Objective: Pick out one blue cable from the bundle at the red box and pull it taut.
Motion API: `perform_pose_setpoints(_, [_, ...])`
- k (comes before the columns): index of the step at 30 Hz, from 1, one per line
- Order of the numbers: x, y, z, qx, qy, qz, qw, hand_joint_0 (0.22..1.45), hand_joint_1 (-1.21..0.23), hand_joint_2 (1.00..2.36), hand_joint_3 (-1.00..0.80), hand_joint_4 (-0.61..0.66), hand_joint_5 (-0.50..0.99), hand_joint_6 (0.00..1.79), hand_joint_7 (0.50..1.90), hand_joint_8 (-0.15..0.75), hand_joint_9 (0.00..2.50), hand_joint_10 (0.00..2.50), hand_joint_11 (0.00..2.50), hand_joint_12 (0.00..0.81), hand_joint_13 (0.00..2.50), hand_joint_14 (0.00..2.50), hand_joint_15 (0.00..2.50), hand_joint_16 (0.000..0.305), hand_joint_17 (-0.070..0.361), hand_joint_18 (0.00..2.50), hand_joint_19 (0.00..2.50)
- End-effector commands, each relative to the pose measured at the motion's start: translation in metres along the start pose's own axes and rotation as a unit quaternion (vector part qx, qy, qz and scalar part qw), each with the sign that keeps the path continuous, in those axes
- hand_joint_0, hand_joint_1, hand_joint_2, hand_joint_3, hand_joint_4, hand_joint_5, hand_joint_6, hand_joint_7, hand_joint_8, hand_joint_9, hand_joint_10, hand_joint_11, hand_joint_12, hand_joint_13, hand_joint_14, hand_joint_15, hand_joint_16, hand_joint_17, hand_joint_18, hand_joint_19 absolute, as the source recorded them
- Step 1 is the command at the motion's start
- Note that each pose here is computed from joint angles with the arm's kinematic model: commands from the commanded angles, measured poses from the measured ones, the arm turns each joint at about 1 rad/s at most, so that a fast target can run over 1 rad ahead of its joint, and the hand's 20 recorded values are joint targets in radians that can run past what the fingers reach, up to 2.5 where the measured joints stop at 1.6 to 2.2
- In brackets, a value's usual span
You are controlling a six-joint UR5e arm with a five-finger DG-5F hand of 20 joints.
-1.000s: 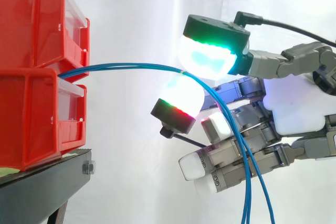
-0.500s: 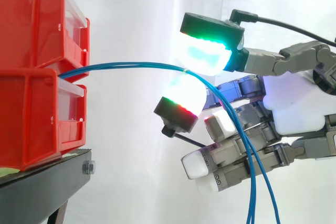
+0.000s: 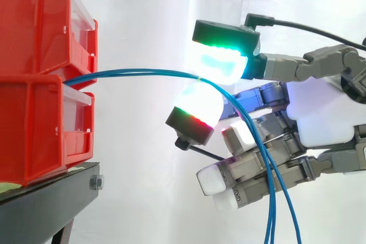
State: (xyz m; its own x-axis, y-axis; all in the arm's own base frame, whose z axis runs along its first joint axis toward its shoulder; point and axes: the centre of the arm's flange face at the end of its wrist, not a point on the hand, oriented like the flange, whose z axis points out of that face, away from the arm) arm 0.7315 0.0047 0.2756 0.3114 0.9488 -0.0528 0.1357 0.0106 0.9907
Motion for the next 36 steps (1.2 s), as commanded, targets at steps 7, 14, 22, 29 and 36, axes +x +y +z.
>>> perform_pose_setpoints(7, [0.0002,-0.0006,0.0002,0.0,0.0,0.0,1.0,0.57,-0.51,1.01,-0.19,0.04,-0.11,0.9,0.96,0.34,1.23,0.02,0.66,0.234,0.87,0.01,0.36,0.024,0.054,0.44,0.48])
perform_pose_setpoints(14, [-0.0012,0.0001,-0.0001,0.002,0.0,-0.001,1.0,0.57,-0.56,1.01,-0.3,0.11,-0.12,0.89,1.01,0.316,1.2,0.02,0.68,0.213,0.86,0.01,0.39,0.019,0.043,0.43,0.5])
perform_pose_setpoints(22, [-0.0012,0.0001,-0.0001,0.002,0.0,-0.001,1.0,0.55,-0.5,1.0,-0.48,0.12,-0.12,0.88,0.98,0.318,1.2,0.02,0.67,0.214,0.87,0.01,0.39,0.019,0.044,0.44,0.5])
perform_pose_setpoints(29, [-0.0003,0.0,-0.0006,0.002,0.0,-0.001,1.0,0.56,-0.49,1.0,-0.48,0.12,-0.12,0.87,0.98,0.312,1.19,0.02,0.67,0.21,0.86,0.01,0.38,0.019,0.042,0.43,0.5])
perform_pose_setpoints(36, [-0.0013,0.0,-0.0002,0.002,0.0,-0.001,1.0,0.57,-0.56,1.02,-0.26,0.07,-0.12,0.88,1.01,0.311,1.2,0.02,0.67,0.203,0.85,0.01,0.38,0.018,0.041,0.42,0.5])
